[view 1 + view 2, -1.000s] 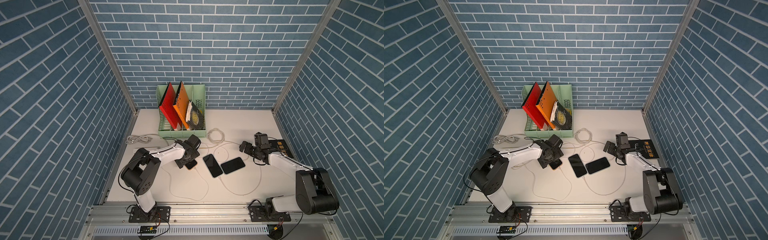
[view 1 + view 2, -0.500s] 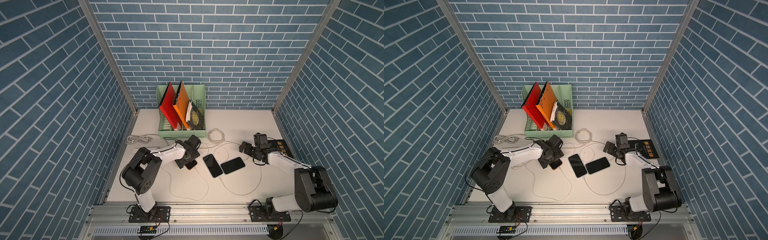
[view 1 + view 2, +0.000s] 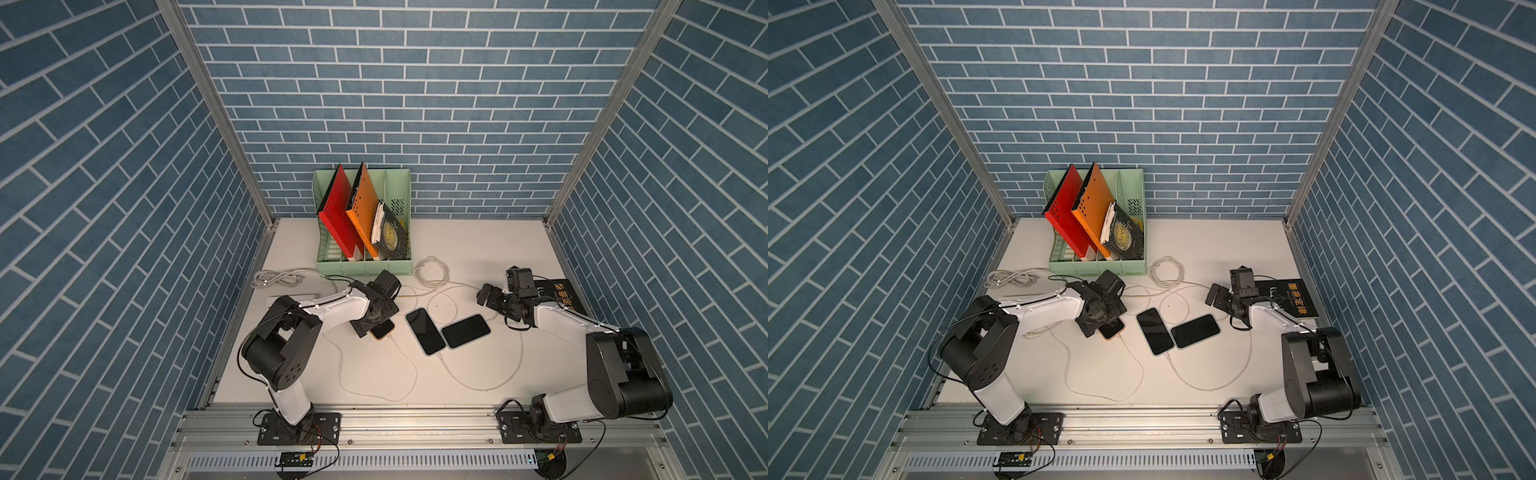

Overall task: Unplug the charging cable from the phone
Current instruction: Pick up the phone at the center of the board.

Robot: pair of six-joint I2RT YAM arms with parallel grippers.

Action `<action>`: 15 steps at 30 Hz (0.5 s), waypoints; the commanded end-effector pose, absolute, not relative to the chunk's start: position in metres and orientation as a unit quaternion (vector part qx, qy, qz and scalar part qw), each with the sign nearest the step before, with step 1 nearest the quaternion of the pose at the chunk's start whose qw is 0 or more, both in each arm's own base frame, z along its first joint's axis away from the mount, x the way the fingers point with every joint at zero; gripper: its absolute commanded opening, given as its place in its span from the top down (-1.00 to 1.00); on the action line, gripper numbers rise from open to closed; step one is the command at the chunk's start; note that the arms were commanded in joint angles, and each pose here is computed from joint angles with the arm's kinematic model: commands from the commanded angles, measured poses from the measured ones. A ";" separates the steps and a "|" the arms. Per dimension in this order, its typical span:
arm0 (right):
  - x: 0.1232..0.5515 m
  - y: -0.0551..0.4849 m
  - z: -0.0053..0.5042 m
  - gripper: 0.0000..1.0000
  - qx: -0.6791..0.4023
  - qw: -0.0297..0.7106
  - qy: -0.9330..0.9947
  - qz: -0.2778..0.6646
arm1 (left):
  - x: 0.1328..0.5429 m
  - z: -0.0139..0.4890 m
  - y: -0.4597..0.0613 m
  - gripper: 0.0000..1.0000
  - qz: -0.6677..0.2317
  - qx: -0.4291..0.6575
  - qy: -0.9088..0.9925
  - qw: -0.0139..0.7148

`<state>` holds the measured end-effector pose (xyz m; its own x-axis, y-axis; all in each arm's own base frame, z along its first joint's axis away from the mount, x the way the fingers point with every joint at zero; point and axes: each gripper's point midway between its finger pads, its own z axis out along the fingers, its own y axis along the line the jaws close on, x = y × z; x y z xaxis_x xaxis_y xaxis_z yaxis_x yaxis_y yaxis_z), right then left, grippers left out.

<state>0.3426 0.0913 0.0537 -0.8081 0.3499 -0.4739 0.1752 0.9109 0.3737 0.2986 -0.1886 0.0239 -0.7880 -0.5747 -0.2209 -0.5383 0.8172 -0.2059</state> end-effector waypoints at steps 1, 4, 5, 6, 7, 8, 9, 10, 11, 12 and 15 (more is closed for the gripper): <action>0.349 0.096 0.058 -0.99 0.145 0.280 0.934 0.168 | 0.281 0.003 -0.171 -0.96 -0.019 -0.302 0.948 0.094; 0.348 0.095 0.057 -0.99 0.146 0.280 0.934 0.168 | 0.283 0.004 -0.166 -0.94 0.002 -0.304 0.949 0.086; 0.348 0.095 0.057 -0.99 0.147 0.280 0.934 0.168 | 0.285 0.004 -0.165 -0.94 0.010 -0.302 0.949 0.085; 0.348 0.095 0.057 -0.99 0.147 0.280 0.934 0.168 | 0.286 0.005 -0.164 -0.95 0.017 -0.300 0.950 0.084; 0.347 0.095 0.056 -0.99 0.148 0.279 0.934 0.167 | 0.287 0.006 -0.163 -0.95 0.022 -0.298 0.951 0.082; 0.347 0.095 0.055 -0.99 0.148 0.280 0.934 0.168 | 0.288 0.006 -0.164 -0.95 0.023 -0.298 0.951 0.081; 0.347 0.095 0.055 -0.99 0.148 0.280 0.934 0.168 | 0.289 0.005 -0.165 -0.95 0.022 -0.298 0.951 0.079; 0.347 0.094 0.054 -0.99 0.148 0.280 0.934 0.167 | 0.289 0.004 -0.166 -0.94 0.020 -0.299 0.951 0.076; 0.346 0.095 0.054 -0.99 0.148 0.279 0.934 0.167 | 0.290 0.002 -0.168 -0.94 0.015 -0.300 0.951 0.072; 0.347 0.094 0.054 -0.99 0.149 0.280 0.934 0.168 | 0.289 0.000 -0.168 -0.94 0.015 -0.302 0.951 0.067; 0.347 0.094 0.053 -0.99 0.149 0.280 0.934 0.167 | 0.288 -0.004 -0.168 -0.95 0.017 -0.303 0.951 0.062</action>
<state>0.3457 0.0923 0.0552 -0.8010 0.3551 -0.4819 0.1730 0.9080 0.3815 0.3055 -0.1793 0.0178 -0.7959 -0.5762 -0.1858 -0.5693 0.8167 -0.0942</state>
